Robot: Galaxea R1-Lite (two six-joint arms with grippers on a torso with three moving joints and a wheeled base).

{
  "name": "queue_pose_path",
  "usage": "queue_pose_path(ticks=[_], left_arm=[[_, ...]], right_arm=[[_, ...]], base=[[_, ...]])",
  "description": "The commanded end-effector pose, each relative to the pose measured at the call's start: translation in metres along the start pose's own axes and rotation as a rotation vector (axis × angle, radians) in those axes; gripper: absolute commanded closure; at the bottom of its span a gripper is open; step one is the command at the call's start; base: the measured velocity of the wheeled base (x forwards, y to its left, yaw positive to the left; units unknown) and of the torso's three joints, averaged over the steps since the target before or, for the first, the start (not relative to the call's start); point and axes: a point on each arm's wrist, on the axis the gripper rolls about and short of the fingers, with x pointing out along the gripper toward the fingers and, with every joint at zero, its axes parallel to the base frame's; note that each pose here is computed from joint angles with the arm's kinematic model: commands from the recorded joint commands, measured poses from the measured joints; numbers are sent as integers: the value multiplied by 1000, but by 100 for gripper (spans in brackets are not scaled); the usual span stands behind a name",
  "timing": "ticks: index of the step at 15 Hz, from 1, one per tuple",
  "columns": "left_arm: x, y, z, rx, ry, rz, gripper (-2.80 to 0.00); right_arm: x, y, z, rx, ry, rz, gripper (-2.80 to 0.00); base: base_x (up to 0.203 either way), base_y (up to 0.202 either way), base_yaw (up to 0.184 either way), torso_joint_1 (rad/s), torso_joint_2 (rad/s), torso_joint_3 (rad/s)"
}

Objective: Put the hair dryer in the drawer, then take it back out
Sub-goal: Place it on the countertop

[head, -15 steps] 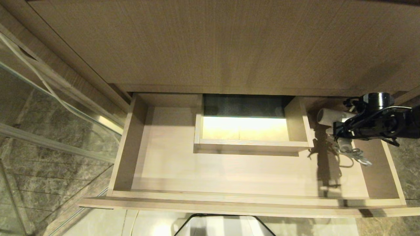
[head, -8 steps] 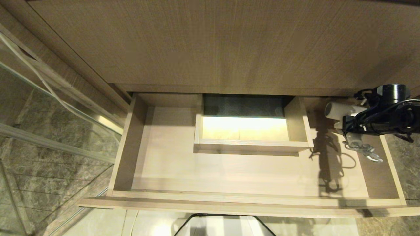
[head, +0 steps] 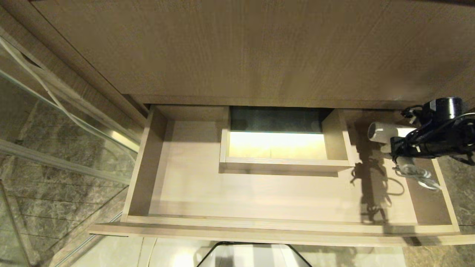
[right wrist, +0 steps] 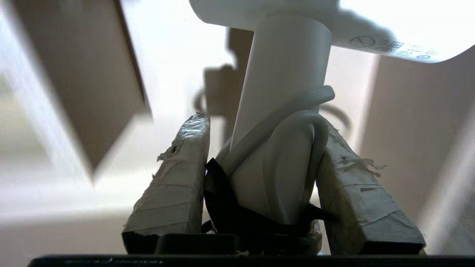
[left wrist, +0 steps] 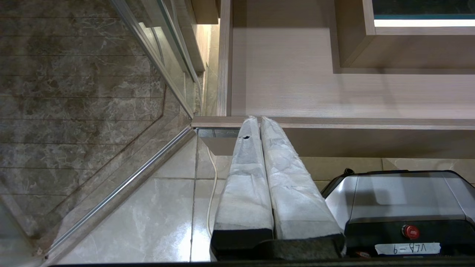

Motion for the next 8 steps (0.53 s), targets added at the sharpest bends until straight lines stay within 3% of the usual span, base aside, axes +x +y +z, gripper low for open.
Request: queue_pose_path(ticks=[1, 3, 5, 8], left_arm=[[0, 0, 0, 0, 1, 0, 0], [0, 0, 0, 0, 1, 0, 0], [0, 0, 0, 0, 1, 0, 0], [0, 0, 0, 0, 1, 0, 0]], right_arm=[[-83, 6, 10, -59, -98, -12, 0], [-153, 15, -3, -126, -155, -25, 0], [-193, 22, -29, -176, -145, -31, 0], [-211, 26, -51, -209, -92, -25, 0]], base=[[0, 0, 0, 0, 0, 0], [0, 0, 0, 0, 0, 0], [0, 0, 0, 0, 0, 0], [0, 0, 0, 0, 0, 0]])
